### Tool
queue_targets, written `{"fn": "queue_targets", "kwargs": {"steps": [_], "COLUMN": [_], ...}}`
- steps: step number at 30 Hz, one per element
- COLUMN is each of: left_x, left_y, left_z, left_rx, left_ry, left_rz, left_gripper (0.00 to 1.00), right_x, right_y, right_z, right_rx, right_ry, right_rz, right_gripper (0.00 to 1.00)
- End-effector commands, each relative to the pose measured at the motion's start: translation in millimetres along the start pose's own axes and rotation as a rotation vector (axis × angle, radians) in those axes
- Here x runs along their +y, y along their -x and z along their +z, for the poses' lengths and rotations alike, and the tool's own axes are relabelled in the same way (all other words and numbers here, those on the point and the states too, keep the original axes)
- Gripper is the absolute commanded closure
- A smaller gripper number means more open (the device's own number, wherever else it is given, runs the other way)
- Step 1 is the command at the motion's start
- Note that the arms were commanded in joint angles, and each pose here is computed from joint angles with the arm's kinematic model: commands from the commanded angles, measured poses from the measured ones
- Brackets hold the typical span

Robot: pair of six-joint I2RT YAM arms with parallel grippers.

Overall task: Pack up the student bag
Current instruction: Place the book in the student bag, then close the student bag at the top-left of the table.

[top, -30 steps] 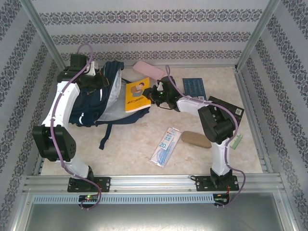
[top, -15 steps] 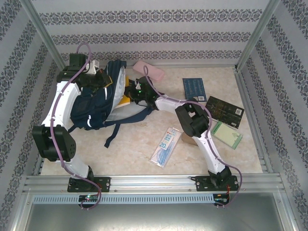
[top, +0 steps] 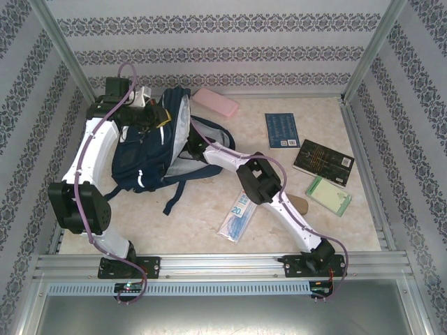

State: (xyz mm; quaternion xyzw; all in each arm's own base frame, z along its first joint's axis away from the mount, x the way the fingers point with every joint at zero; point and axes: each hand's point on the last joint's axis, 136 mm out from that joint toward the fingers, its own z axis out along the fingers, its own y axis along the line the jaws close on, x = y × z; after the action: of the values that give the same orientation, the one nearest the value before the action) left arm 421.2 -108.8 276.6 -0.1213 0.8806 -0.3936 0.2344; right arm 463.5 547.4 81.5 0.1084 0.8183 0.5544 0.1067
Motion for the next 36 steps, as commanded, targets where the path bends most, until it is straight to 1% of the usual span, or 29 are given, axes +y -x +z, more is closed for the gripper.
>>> {"fn": "queue_targets", "kwargs": {"steps": [1, 4, 6, 10, 14, 20, 25, 27, 30, 32, 33, 36], "left_x": [-53, -50, -48, -40, -25, 15, 53, 64, 69, 71, 71, 67], "left_y": [10, 10, 10, 10, 7, -2, -8, -12, -17, -19, -21, -24], "left_z": [-25, -24, -24, -20, -14, -5, 6, 12, 20, 26, 29, 34], "left_rx": [-0.077, -0.074, -0.075, -0.07, -0.059, -0.029, 0.003, 0.027, 0.044, 0.054, 0.059, 0.064], "left_ry": [-0.145, -0.136, -0.126, -0.1, -0.046, 0.106, 0.241, 0.265, 0.252, 0.241, 0.237, 0.215], "left_rz": [0.158, 0.16, 0.163, 0.164, 0.165, 0.178, 0.209, 0.207, 0.203, 0.2, 0.195, 0.183], "left_gripper": [1.0, 1.0, 1.0, 1.0, 1.0, 1.0, 1.0, 0.99, 0.94, 0.91, 0.88, 0.72], "right_x": [26, 27, 30, 33, 23, 9, -5, -13, -29, -47, -57, -89], "right_y": [1, 7, 11, 20, 29, 37, 40, 42, 46, 52, 57, 69], "right_z": [-14, -33, -45, -71, -98, -152, -213, -240, -285, -317, -335, -379], "right_rx": [-0.019, -0.041, -0.054, -0.081, -0.111, -0.167, -0.221, -0.249, -0.303, -0.344, -0.368, -0.418], "right_ry": [-0.014, -0.062, -0.083, -0.123, -0.17, -0.232, -0.302, -0.335, -0.414, -0.497, -0.54, -0.645], "right_rz": [-0.088, -0.125, -0.156, -0.186, -0.188, -0.202, -0.221, -0.218, -0.228, -0.219, -0.206, -0.161], "right_gripper": [0.63, 0.58, 0.57, 0.51, 0.5, 0.5, 0.5, 0.5, 0.5, 0.48, 0.47, 0.46]}}
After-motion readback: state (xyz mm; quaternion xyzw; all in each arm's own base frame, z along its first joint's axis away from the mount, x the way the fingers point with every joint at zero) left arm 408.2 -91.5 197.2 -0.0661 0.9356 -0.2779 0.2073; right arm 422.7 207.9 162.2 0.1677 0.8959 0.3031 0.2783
